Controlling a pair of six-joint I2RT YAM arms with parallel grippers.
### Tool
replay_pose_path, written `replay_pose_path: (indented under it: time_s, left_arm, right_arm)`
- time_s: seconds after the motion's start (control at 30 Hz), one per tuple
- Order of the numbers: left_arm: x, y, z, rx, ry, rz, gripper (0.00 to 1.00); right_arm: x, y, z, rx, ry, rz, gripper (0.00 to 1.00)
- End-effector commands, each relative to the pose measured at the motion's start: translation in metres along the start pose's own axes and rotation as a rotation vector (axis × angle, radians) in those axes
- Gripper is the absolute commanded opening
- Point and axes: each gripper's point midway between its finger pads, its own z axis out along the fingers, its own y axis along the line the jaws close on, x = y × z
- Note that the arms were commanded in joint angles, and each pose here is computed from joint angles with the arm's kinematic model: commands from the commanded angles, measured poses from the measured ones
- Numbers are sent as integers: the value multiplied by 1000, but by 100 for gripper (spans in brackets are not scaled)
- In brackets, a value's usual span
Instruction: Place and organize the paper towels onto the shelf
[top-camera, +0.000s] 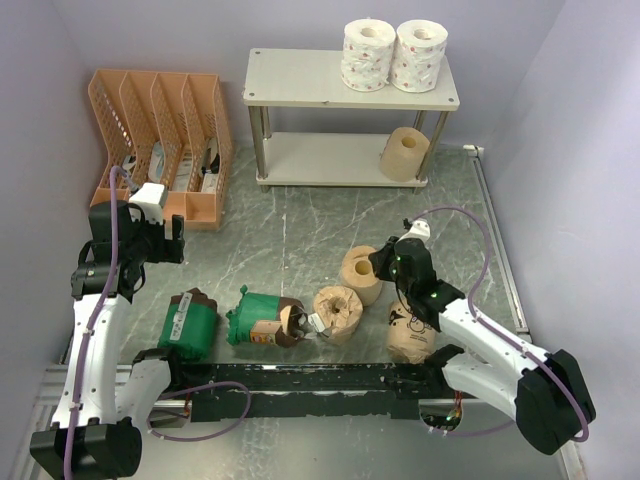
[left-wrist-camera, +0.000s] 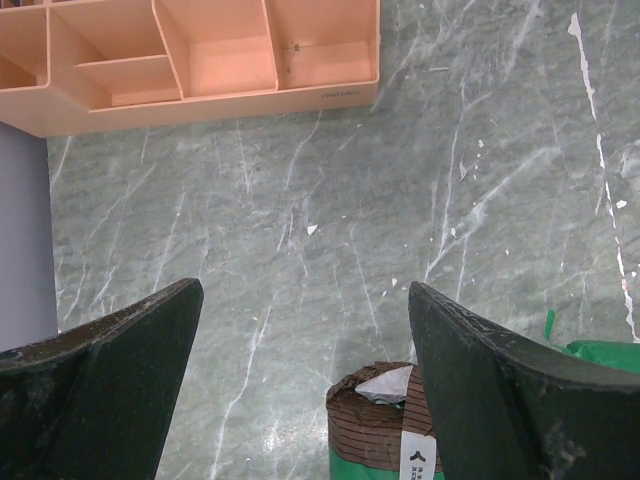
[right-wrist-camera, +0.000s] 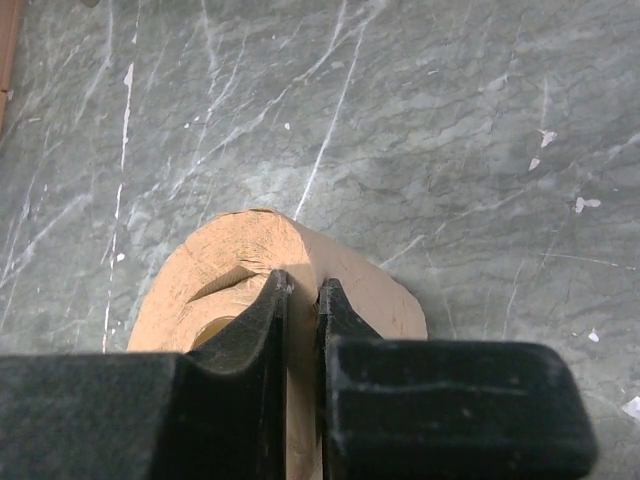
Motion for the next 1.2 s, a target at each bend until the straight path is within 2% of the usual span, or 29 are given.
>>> replay_pose_path:
  time_s: [0.0,0.13,0.3,0.47,0.9,1.17]
  left_arm:
    - [-6,2,0,0,-24,-4,95]
    - [-6,2,0,0,-24,-4,95]
    - [-5,2,1,-2,-22,-4,95]
    - [-5,2,1,-2,-21,-6,95]
    - [-2,1,6,6,3,-5,95]
    - [2,0,11,13,24,-5,95]
  right_arm:
    - [-15,1,0,14,-34,-3,0]
    - [-44,6,7,37,-114,50,0]
    - [-84,12,20,3,-274,230,0]
    - [-126,21,45,13,-352,325,0]
    - [-235,37,123,65,-499,338,0]
    - [-272,26,181,89,-540,323,0]
